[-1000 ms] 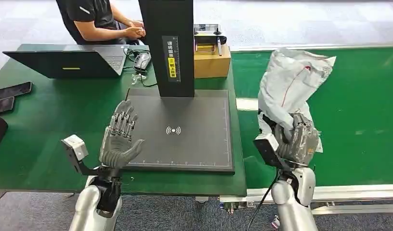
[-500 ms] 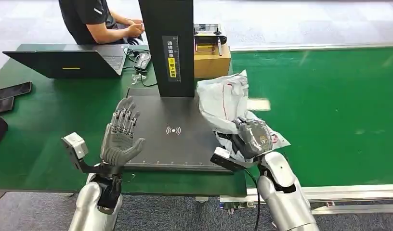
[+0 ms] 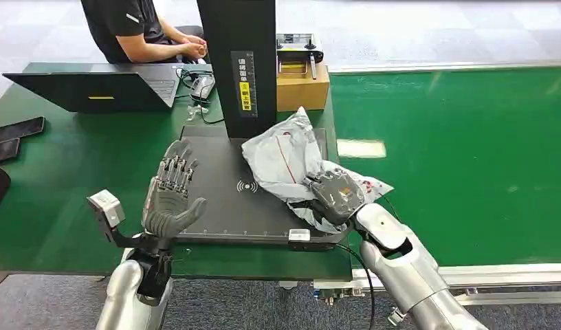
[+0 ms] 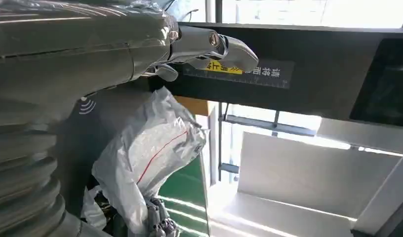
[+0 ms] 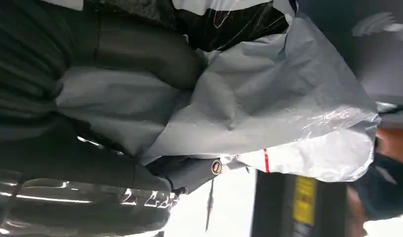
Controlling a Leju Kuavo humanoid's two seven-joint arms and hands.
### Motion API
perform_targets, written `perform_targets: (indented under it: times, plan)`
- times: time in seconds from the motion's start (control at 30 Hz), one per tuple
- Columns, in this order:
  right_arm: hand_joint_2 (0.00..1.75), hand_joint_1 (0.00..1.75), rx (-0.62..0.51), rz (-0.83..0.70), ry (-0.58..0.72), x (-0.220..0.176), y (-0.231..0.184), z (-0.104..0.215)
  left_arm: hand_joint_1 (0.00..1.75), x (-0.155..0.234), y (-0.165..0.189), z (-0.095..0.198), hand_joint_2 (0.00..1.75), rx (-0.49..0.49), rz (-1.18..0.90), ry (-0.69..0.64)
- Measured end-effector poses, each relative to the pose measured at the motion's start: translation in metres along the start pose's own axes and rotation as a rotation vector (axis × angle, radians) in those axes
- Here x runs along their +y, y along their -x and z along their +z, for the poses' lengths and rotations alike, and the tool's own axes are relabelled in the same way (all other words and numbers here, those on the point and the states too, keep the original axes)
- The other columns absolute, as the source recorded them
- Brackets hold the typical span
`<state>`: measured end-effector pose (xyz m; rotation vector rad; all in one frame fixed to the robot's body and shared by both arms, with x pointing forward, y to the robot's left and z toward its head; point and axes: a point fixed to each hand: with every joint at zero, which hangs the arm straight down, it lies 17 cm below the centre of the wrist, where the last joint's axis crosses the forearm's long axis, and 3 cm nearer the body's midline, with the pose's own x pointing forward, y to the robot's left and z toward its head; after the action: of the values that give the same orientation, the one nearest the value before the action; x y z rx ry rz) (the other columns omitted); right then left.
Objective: Moved the parcel from conveyor to table for the left to box.
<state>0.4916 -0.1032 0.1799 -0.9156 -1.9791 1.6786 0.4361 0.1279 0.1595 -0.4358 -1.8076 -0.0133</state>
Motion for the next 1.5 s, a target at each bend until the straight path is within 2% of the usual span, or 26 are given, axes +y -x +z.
perform_targets:
  times: [0.17,0.43,0.47,0.53,0.57,0.73,1.0,1.3,1.5]
  plan:
    - [1.75,1.75,-0.142,0.024,0.053,-0.022,-0.024,-0.013,0.0,0.002,-0.001,0.0,1.75,-0.007,0.004,-0.002]
    - [1.75,1.75,-0.183,0.137,0.052,-0.028,-0.021,-0.023,0.0,0.006,0.0,0.001,1.75,-0.007,0.005,-0.01]
    - [1.75,1.52,-0.183,0.147,0.051,-0.028,-0.02,-0.024,0.0,0.007,0.0,0.002,1.75,-0.006,0.004,-0.011]
    - [1.75,0.33,-0.174,0.158,0.036,-0.024,-0.015,-0.025,0.0,0.008,0.001,0.003,1.75,-0.004,0.007,-0.015]
    - [1.75,0.0,-0.167,0.161,0.032,-0.023,-0.013,-0.026,0.0,0.008,0.002,0.004,1.75,-0.002,0.007,-0.017]
    - [1.75,0.0,-0.118,0.172,-0.01,-0.007,0.002,-0.023,0.0,0.011,0.005,0.007,1.75,0.006,0.003,-0.027]
    - [1.75,0.0,-0.129,0.163,0.049,-0.008,0.004,-0.018,0.0,0.01,0.005,0.007,1.75,0.005,0.009,-0.026]
    - [1.75,0.0,-0.208,0.155,0.208,-0.03,-0.011,-0.013,0.0,0.004,0.008,0.007,1.75,0.01,0.021,-0.016]
    - [1.75,0.0,-0.292,0.112,0.363,-0.062,-0.045,-0.001,0.0,0.006,0.011,0.008,1.75,0.014,0.032,-0.026]
